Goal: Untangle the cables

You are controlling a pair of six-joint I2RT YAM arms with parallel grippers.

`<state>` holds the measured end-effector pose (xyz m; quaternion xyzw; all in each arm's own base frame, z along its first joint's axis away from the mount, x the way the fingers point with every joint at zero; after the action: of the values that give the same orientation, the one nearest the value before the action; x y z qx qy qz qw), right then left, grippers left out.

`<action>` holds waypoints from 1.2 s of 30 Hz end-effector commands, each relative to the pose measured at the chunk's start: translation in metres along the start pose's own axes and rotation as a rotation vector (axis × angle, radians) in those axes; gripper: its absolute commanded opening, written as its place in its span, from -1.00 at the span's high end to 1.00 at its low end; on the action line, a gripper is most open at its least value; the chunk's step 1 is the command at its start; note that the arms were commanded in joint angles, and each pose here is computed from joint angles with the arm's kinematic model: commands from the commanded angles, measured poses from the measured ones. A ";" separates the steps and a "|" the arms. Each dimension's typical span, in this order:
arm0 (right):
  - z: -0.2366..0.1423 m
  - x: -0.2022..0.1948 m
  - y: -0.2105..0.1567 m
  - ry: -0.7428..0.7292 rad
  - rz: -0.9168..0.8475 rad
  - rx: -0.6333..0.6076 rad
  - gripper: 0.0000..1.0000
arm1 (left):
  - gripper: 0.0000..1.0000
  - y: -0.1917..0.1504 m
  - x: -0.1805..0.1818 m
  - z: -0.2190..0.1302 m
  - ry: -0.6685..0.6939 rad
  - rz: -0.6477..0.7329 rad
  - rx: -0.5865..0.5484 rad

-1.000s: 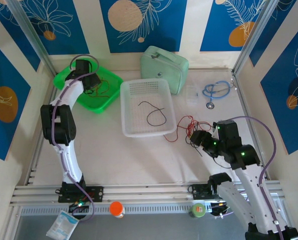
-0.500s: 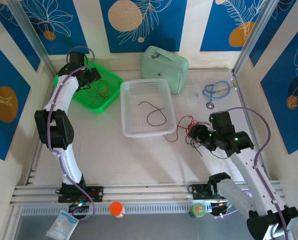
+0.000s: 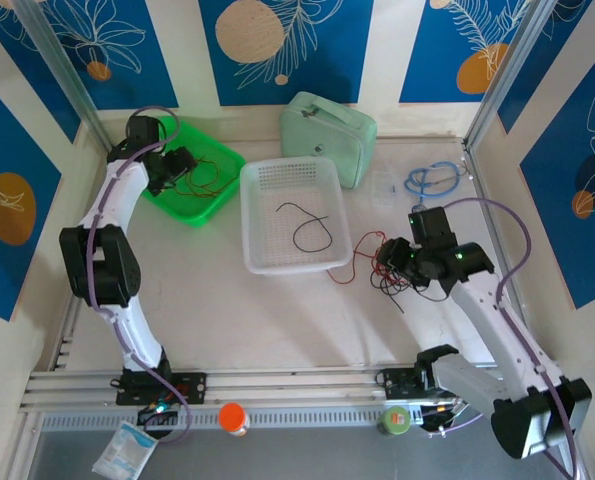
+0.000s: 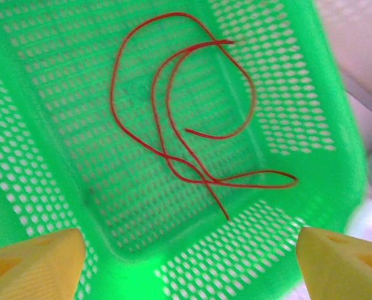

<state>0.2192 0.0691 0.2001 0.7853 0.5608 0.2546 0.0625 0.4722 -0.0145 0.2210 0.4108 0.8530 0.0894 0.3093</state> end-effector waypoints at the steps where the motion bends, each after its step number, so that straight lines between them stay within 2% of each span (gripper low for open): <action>1: 0.002 -0.002 0.028 -0.082 -0.028 -0.095 -0.08 | -0.74 -0.016 -0.033 -0.040 -0.123 0.068 -0.015; 7: 0.024 -0.007 0.050 -0.129 -0.024 -0.089 -0.05 | -0.75 -0.060 -0.056 -0.071 -0.184 0.183 0.013; 13: 0.047 -0.006 0.050 -0.107 -0.001 -0.043 0.08 | -0.75 -0.093 -0.075 -0.102 -0.224 0.288 0.023; 17: 0.049 -0.006 0.048 -0.098 0.013 -0.043 0.48 | -0.75 -0.109 -0.088 -0.119 -0.251 0.341 0.023; 20: 0.040 -0.005 0.051 -0.090 0.013 -0.067 0.88 | -0.76 -0.123 -0.097 -0.128 -0.273 0.379 0.034; 21: 0.034 -0.004 0.053 -0.086 0.010 -0.080 1.00 | -0.76 -0.128 -0.100 -0.131 -0.280 0.394 0.039; 24: 0.005 0.000 0.061 -0.068 -0.008 -0.135 1.00 | -0.76 -0.149 -0.112 -0.137 -0.311 0.453 0.067; 31: -0.102 0.011 0.080 0.023 -0.068 -0.335 1.00 | -0.75 -0.218 -0.153 -0.137 -0.439 0.599 0.189; 36: -0.151 0.027 0.081 0.149 -0.120 -0.376 1.00 | -0.73 -0.276 -0.201 -0.138 -0.579 0.681 0.291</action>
<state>0.2370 0.0288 0.3676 0.7205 0.5156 0.4107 0.2153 0.3120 -0.2919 0.3000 0.6980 0.5955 -0.0164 0.3973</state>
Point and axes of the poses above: each hand's point on the last joint's axis, 136 mm out from that joint toward the fingers, its own z axis out along the fingers, its own x axis along the line the jaws close on, y = z × x, the point moved 4 cm from there along -z, back along the fingers, and after that the axes turned 8 degrees about -z, right-handed, at the moved point
